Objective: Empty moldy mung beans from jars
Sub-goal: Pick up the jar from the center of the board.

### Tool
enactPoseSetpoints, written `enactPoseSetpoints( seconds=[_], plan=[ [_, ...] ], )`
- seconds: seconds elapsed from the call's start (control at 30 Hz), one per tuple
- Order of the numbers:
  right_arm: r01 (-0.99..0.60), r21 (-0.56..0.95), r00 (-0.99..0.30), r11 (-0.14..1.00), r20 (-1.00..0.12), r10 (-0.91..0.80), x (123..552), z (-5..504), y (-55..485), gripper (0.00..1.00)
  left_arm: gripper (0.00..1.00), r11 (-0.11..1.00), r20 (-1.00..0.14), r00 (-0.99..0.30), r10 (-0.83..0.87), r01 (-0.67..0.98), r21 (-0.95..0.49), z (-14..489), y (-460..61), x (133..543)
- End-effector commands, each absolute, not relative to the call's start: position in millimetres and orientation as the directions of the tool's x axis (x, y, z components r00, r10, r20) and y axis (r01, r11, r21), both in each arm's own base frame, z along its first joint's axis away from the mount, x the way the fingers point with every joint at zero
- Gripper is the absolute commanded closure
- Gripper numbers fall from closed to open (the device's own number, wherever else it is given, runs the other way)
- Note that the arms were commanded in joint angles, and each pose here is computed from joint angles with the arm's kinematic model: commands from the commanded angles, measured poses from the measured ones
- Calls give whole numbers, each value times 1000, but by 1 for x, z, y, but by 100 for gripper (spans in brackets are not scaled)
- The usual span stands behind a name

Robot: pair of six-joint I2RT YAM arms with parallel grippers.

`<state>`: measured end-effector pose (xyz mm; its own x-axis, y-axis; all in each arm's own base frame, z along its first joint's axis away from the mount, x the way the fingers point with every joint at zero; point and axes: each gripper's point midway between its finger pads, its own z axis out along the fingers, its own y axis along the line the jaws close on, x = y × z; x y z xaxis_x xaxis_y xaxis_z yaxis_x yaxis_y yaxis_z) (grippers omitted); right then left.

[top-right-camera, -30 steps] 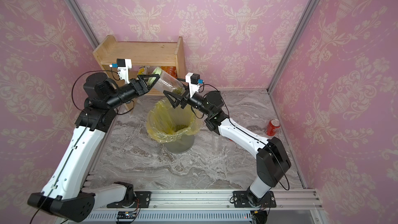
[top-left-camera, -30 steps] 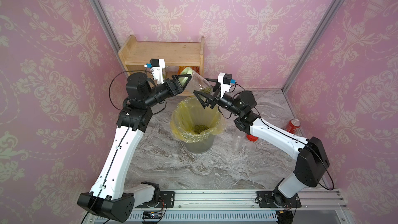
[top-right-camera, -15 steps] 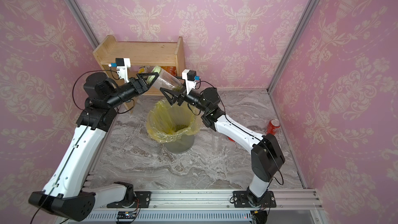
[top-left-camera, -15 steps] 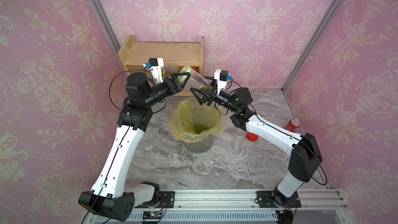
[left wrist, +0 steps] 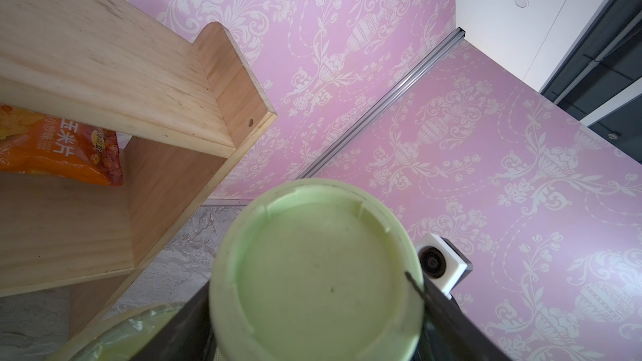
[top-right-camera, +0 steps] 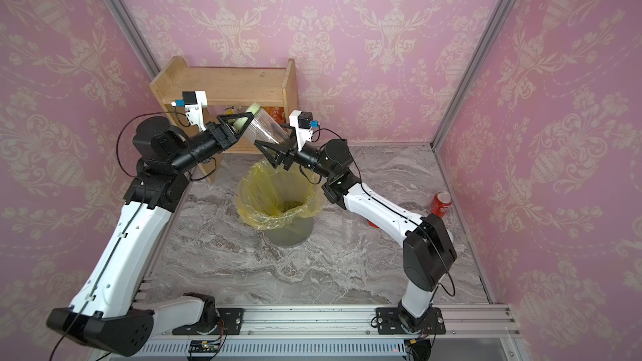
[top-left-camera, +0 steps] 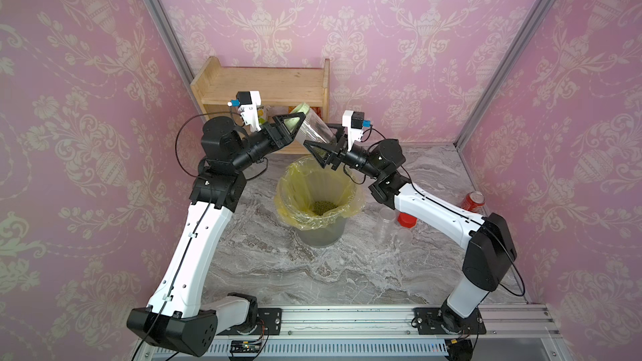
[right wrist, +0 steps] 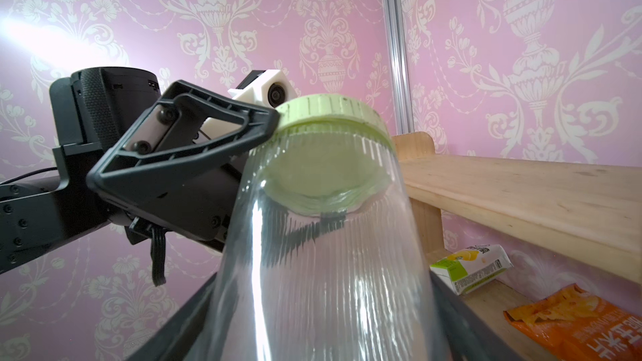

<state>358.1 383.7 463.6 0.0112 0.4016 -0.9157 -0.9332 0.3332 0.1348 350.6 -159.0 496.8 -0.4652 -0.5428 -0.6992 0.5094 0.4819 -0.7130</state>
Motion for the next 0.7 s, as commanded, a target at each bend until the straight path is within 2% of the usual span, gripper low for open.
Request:
enactPoseSetpoints(
  seconds=[0.0,0.17,0.23,0.33,0.4,0.5,0.67],
  plan=[
    [-911,175,7,374,-898,440,363,475,372,45,78,400,-709,-514,-484,590,-701,503,-179,320],
    [-907,186,8,377,-889,457,359,481,366,50,76,387,-698,-523,-488,588,-711,501,-181,319],
    [-905,190,9,380,-886,464,358,484,364,52,64,385,-697,-524,-490,587,-712,501,-182,317],
    [-901,198,8,387,-882,470,357,485,360,53,55,388,-703,-516,-489,594,-705,502,-183,315],
    [-912,193,-7,362,-889,458,352,486,363,56,44,392,-714,-504,-485,605,-693,502,-182,314],
    [-926,194,-28,324,-891,454,345,487,365,58,39,412,-725,-504,-469,602,-684,498,-182,314],
    [-916,205,-25,346,-888,459,342,488,357,59,34,402,-718,-497,-488,602,-690,497,-181,316]
  ],
)
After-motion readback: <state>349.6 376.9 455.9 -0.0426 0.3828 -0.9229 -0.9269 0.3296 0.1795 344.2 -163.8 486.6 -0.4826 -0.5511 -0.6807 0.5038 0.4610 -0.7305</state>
